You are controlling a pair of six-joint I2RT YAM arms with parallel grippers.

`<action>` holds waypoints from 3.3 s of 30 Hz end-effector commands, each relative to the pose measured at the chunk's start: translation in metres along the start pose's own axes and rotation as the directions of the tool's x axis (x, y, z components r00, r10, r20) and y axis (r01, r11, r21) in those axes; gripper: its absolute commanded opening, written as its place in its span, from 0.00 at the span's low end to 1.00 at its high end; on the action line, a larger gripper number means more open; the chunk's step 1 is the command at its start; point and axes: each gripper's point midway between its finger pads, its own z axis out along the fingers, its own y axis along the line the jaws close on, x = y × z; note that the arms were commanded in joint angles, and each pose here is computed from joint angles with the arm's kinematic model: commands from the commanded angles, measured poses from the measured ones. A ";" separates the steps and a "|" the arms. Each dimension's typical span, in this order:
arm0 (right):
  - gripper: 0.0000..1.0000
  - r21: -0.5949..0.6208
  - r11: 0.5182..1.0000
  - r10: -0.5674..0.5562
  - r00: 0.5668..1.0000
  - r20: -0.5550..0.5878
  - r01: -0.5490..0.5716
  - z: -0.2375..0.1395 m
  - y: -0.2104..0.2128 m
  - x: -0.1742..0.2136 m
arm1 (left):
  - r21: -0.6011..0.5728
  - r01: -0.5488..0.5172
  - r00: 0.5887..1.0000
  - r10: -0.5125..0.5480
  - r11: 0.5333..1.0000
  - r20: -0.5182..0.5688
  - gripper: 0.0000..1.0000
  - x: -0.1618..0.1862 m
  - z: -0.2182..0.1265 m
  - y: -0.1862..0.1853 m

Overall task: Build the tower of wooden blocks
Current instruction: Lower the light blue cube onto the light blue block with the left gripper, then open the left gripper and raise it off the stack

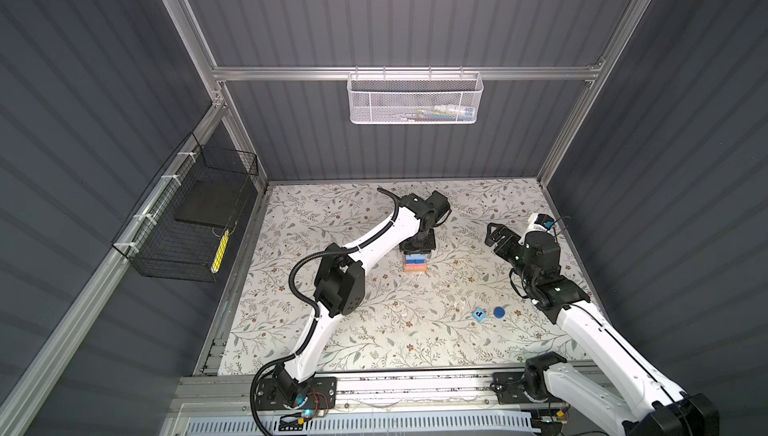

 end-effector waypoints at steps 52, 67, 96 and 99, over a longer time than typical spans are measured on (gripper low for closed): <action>0.99 0.010 1.000 0.012 1.000 -0.016 -0.012 0.005 -0.006 0.005 | -0.005 0.003 1.000 -0.003 1.000 0.006 0.35 -0.001 0.000 -0.004; 0.99 0.006 1.000 0.017 1.000 -0.018 -0.017 0.005 -0.006 0.005 | -0.006 0.003 1.000 -0.003 1.000 0.001 0.48 0.001 0.000 -0.003; 0.99 0.086 0.975 0.207 0.978 0.014 -0.207 0.013 -0.022 0.007 | 0.113 -0.075 0.962 0.042 0.991 0.270 1.00 -0.033 -0.102 -0.001; 0.99 0.109 0.966 0.236 0.972 0.008 -0.235 0.014 -0.024 0.008 | 0.061 -0.094 0.937 0.067 0.994 0.344 1.00 -0.041 -0.119 0.013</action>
